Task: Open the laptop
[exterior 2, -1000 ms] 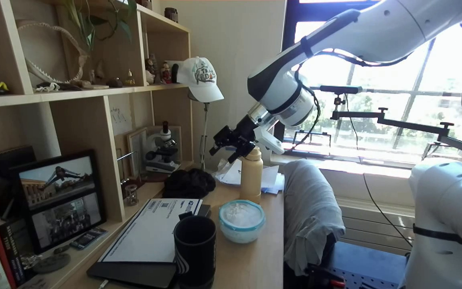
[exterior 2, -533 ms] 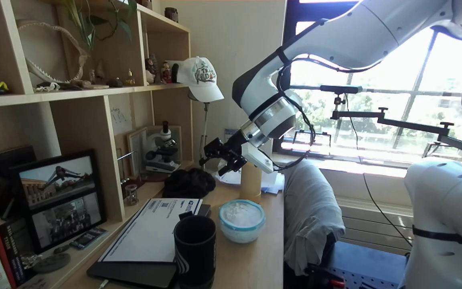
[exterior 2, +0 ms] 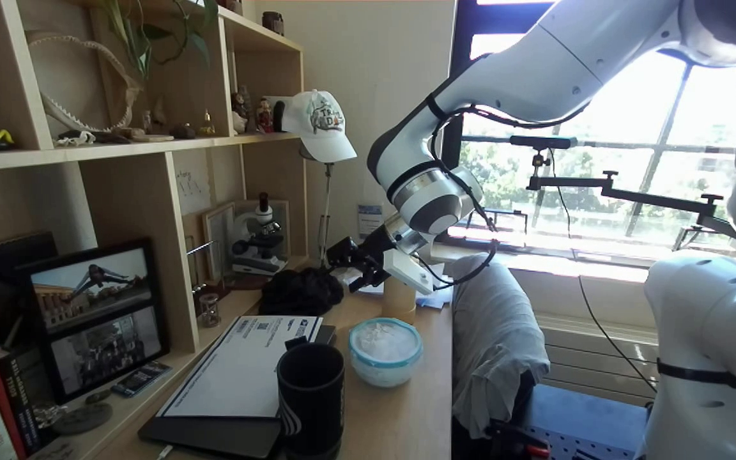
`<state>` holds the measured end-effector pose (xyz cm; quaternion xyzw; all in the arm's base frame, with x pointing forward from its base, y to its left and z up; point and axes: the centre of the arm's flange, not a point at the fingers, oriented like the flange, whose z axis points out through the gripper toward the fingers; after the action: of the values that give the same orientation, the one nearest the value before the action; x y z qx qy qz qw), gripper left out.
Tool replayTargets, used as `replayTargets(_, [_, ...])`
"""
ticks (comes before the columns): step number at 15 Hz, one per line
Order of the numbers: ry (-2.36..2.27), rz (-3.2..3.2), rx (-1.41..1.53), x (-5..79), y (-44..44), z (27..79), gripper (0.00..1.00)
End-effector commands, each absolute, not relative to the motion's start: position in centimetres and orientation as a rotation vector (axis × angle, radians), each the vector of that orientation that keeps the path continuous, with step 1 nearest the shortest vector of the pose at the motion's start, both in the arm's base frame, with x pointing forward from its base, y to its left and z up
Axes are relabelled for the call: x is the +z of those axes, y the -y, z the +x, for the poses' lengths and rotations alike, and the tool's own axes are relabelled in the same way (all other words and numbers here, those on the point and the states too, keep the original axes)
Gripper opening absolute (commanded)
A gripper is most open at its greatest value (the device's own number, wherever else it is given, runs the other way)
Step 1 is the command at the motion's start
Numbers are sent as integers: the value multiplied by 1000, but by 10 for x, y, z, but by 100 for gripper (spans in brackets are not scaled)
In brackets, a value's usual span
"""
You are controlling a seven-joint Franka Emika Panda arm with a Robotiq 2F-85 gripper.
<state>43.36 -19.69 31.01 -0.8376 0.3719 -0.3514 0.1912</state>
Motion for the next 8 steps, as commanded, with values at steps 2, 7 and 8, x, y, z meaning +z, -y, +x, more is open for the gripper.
replayTargets(2, [-1044, -2352, -990, 311, 197, 434, 100])
replayTargets(7, [-1032, -2343, -995, 302, 193, 442, 100])
replayTargets(8, [-1045, -2329, -998, 293, 193, 446, 100])
